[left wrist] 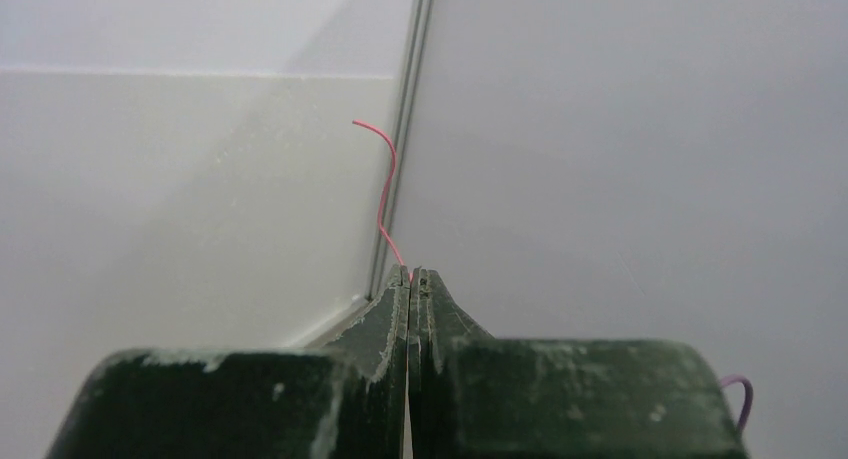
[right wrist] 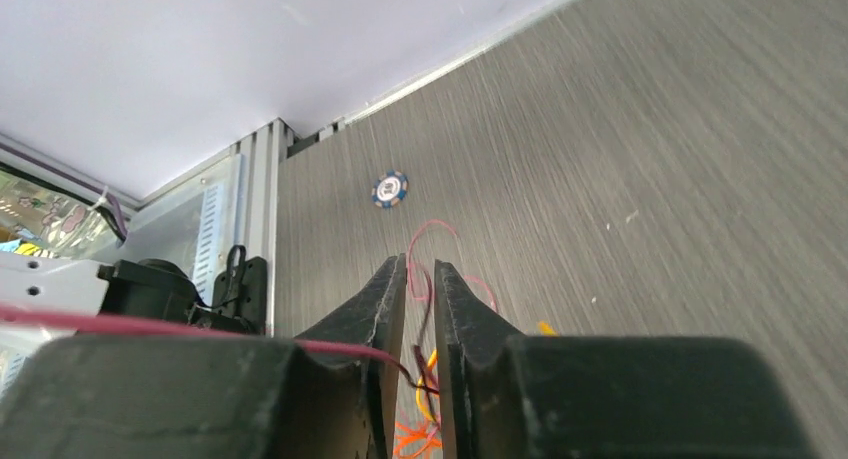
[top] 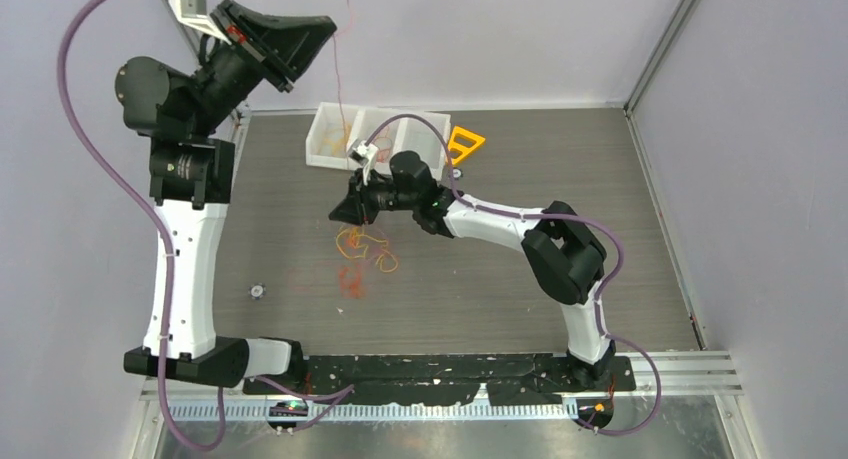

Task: Untangle the cables

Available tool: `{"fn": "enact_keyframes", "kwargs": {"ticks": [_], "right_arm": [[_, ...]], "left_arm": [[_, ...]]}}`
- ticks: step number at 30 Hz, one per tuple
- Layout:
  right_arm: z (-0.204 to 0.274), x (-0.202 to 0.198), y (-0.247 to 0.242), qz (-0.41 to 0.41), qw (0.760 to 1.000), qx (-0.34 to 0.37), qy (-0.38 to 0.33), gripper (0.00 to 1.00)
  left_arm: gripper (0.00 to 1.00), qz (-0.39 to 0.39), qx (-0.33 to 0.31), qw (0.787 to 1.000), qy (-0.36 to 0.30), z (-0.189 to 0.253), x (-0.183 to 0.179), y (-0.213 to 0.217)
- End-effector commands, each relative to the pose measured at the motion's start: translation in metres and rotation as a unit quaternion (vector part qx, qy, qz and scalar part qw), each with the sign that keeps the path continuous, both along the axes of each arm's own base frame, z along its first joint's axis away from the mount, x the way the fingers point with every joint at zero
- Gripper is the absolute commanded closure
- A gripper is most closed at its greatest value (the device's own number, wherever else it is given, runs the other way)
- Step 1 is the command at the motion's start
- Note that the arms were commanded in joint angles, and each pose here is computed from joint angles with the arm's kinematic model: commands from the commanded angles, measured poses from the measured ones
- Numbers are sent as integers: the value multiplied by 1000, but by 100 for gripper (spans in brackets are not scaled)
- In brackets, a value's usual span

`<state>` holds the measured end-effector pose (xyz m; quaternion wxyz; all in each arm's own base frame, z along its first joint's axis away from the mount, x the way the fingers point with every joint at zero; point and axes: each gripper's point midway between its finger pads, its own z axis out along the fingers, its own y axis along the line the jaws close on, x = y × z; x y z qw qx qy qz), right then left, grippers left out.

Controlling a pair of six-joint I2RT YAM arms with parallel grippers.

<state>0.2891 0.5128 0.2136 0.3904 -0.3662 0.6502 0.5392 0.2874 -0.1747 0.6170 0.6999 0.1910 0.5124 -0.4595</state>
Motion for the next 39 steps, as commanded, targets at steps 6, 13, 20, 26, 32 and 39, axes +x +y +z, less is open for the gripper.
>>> {"fn": "enact_keyframes", "kwargs": {"ticks": [6, 13, 20, 26, 32, 39], "right_arm": [[-99, -11, -44, -27, 992, -119, 38, 75], [-154, 14, -129, -70, 972, -186, 122, 69], [-118, 26, -169, -70, 977, -177, 101, 41], [-21, 11, -184, -18, 989, -146, 14, 18], [65, -10, -198, 4, 989, -133, -65, 6], [54, 20, -241, -77, 984, -159, -30, 6]], "left_arm": [[100, 73, -42, 982, -167, 116, -58, 30], [100, 120, -81, 964, -225, 156, -96, 56], [100, 93, -66, 981, -157, 117, -72, 46], [100, 60, -47, 994, -82, 61, -35, 33], [100, 28, -32, 999, -15, 12, 4, 14], [100, 23, 2, 999, -27, -11, 58, -16]]}}
